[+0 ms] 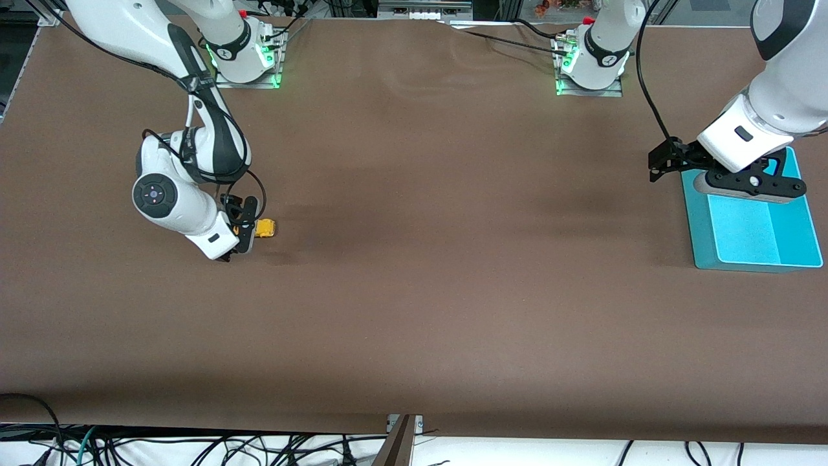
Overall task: Wind and store yellow beetle car
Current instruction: 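Lower the right gripper and grasp the yellow car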
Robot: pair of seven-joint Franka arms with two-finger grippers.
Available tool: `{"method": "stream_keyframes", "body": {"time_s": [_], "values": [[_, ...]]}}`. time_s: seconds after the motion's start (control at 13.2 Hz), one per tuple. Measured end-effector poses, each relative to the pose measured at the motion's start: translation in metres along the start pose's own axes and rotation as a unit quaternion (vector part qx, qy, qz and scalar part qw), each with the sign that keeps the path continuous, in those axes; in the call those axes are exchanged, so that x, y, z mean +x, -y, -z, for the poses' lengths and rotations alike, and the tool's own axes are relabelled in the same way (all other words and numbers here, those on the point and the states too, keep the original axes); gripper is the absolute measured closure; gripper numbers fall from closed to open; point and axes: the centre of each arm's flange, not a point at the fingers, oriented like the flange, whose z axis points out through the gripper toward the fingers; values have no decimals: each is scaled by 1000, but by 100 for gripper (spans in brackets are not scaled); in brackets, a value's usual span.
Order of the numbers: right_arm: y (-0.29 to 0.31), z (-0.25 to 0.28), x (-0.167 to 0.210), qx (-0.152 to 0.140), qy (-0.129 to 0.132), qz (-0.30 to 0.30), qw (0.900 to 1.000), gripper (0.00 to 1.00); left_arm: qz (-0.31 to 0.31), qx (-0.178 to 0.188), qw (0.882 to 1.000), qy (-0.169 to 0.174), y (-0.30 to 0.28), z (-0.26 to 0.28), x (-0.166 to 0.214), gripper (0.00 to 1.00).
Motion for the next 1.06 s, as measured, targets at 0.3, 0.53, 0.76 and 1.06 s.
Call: {"method": "stream_keyframes", "body": {"time_s": [0.3, 0.53, 0.76, 1.06], "values": [[19, -32, -5, -23, -6, 18, 1000, 0, 1, 0, 1000, 0, 1, 0, 0, 0], [23, -37, -6, -28, -7, 32, 999, 1, 1, 0, 1000, 0, 1, 0, 0, 0], [23, -37, -6, -32, -7, 49, 998, 5, 1, 0, 1000, 0, 1, 0, 0, 0], [24, -38, -5, -33, -7, 64, 997, 32, 1, 0, 1000, 0, 1, 0, 0, 0]]}}
